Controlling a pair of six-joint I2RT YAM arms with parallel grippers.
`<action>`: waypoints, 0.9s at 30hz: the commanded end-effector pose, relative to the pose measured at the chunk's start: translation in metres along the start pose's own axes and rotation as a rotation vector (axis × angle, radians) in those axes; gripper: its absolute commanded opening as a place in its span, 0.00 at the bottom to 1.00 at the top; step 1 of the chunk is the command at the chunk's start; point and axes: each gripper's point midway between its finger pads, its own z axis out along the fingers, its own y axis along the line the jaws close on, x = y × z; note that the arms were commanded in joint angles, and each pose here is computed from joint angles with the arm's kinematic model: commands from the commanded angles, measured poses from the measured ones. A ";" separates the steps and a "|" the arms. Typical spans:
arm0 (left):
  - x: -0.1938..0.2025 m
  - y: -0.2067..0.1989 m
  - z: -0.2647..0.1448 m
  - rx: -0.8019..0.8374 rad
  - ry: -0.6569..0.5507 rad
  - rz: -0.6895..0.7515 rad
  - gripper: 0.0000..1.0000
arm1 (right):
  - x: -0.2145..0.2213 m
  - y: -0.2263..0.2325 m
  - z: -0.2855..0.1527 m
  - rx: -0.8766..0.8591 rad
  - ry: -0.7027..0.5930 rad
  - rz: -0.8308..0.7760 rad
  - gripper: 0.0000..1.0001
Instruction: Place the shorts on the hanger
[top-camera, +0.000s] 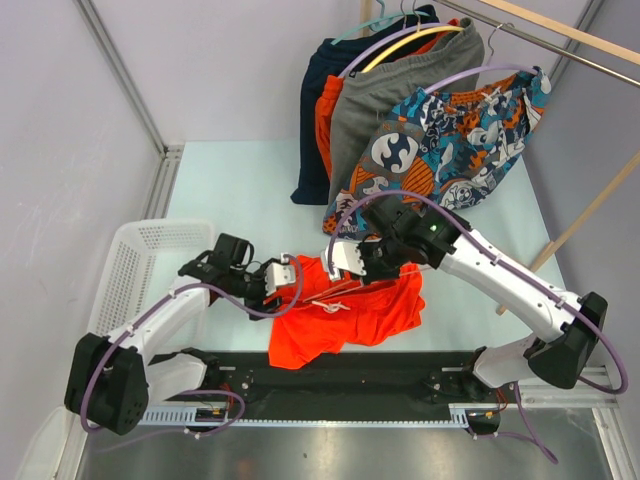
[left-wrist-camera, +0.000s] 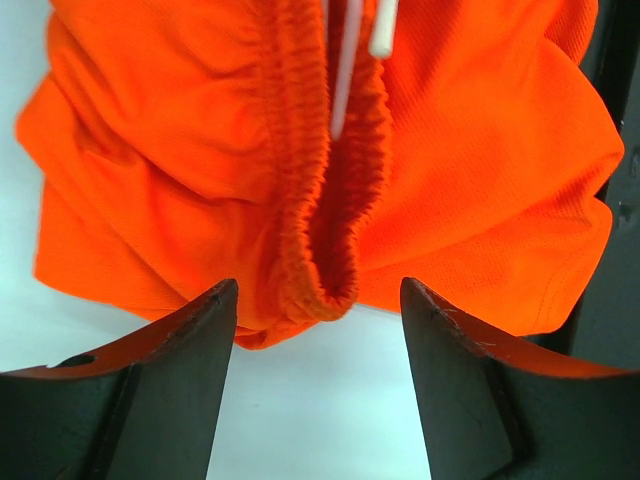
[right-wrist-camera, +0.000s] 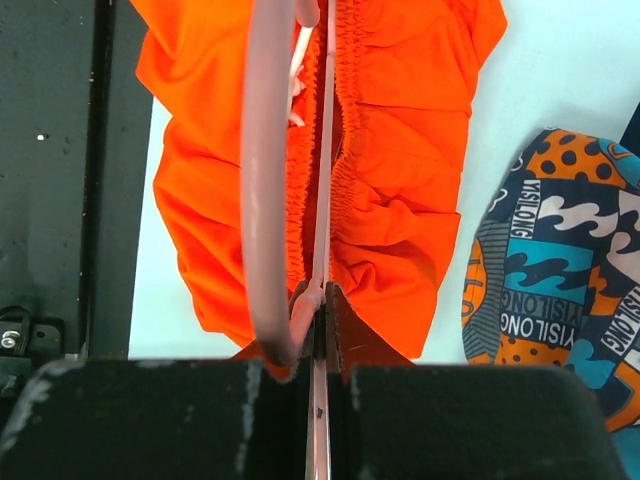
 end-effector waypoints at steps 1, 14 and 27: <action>0.000 -0.003 0.002 0.006 -0.028 0.084 0.71 | -0.005 -0.008 0.003 0.026 -0.009 -0.006 0.00; -0.022 0.008 0.004 0.019 -0.075 0.099 0.09 | -0.024 -0.027 0.032 0.022 -0.144 0.035 0.00; -0.062 0.012 -0.017 -0.025 -0.168 0.100 0.22 | -0.053 -0.041 0.044 0.000 -0.347 0.089 0.00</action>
